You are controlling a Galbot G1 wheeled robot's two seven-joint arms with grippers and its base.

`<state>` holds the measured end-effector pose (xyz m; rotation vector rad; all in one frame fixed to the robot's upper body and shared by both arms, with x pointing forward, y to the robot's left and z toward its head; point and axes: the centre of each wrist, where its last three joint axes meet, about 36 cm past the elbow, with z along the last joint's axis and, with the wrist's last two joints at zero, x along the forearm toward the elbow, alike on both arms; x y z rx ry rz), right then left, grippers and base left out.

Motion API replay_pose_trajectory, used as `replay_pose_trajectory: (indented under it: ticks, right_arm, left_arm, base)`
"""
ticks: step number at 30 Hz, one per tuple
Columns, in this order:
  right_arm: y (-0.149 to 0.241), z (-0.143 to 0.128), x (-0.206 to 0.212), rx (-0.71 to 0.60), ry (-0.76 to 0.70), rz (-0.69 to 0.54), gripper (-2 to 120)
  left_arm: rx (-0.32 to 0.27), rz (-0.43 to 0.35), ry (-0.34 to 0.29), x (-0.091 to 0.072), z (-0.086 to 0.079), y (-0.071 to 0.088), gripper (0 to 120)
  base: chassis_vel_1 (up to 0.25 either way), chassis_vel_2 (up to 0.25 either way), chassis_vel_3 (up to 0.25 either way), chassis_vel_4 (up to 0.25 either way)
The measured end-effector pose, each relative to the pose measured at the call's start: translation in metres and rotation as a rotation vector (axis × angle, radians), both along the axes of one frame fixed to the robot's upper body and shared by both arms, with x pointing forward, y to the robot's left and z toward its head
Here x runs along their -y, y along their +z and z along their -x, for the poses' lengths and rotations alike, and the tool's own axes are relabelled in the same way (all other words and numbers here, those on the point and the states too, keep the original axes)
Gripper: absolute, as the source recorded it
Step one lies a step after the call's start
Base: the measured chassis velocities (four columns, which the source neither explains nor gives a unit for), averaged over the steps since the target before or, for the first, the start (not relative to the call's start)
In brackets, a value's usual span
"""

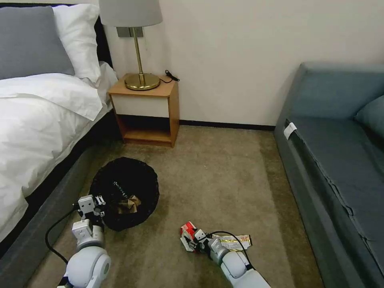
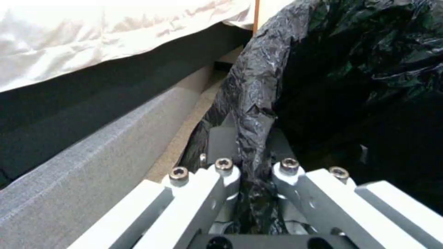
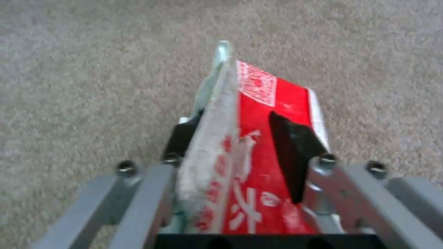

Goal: Pick up the trash bin, then pick up the garbage on the floor and place it into the trash bin.

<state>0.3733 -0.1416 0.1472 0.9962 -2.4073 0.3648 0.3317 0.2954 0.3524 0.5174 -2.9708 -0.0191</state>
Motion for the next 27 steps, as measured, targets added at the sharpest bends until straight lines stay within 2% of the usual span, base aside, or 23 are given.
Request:
replay_pose_trajectory:
  ticks: [2, 9, 27]
  right_arm:
    - [0.0, 0.0, 0.0, 0.002, 0.002, 0.0, 30]
    - [0.0, 0.0, 0.002, 0.009, -0.006, -0.006, 0]
    - [0.009, -0.013, 0.016, 0.05, -0.088, -0.043, 0]
  left_arm:
    - [0.0, 0.0, 0.0, 0.0, 0.0, 0.0, 2]
    - [0.001, 0.003, 0.0, -0.002, -0.002, -0.001, 2]
    - [0.004, 0.005, -0.002, -0.009, 0.0, -0.003, 2]
  base:
    - [0.0, 0.0, 0.0, 0.0]
    - [0.0, 0.0, 0.0, 0.0]
    - [0.0, 0.0, 0.0, 0.0]
